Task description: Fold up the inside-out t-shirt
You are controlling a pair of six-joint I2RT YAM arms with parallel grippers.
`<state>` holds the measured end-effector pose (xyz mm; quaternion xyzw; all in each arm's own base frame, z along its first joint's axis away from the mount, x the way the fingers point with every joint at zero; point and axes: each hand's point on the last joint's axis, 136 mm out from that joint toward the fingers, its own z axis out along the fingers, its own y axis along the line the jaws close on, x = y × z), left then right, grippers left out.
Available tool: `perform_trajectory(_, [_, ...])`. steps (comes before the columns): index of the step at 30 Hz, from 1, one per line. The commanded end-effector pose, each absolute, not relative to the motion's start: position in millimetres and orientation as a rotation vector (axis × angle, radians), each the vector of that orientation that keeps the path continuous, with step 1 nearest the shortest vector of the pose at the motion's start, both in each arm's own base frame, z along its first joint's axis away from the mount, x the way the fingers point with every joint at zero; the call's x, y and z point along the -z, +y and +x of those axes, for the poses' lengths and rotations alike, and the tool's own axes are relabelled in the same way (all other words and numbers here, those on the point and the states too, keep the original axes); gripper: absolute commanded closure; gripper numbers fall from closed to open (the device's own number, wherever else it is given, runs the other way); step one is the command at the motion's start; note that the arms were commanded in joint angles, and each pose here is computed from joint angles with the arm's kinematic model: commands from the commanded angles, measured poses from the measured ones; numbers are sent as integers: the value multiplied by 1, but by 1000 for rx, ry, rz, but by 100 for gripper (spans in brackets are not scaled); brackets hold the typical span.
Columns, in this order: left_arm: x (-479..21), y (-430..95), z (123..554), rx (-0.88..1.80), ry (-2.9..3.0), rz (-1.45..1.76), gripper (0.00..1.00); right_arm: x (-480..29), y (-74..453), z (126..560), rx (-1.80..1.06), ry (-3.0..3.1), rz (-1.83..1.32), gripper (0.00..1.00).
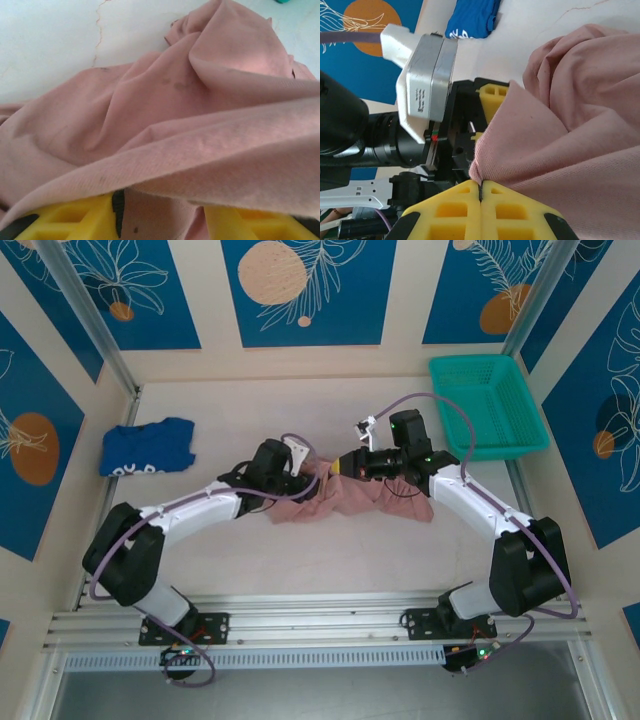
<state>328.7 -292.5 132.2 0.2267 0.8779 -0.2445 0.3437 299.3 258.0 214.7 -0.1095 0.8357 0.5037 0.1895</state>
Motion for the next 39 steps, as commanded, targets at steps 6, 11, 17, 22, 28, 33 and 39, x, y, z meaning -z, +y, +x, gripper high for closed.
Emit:
perform_trajectory(6, [-150,-329,313,905,2174,748,46,-215,254,304,-1450,2347,-297,100])
perform_trajectory(11, [-145,-338,313,943,2170,801,46,-216,252,307,-1466,2341,-290,100])
perform_trajectory(17, [-142,-342,329,910,2183,774,78,-213,244,307,-1413,2360,-297,100])
perform_trajectory(22, [-171,-335,310,1056,2139,781,100,-193,210,315,-1013,2463,-268,100])
perform_trajectory(28, [-213,-315,261,1360,2133,683,100,-187,185,330,-640,2473,-255,87])
perform_trajectory(33, [-225,-300,258,1386,2222,520,100,-188,190,317,-564,2475,-341,69])
perform_trajectory(39, [-225,-296,265,1345,2296,420,100,-201,215,259,-699,2347,-524,56])
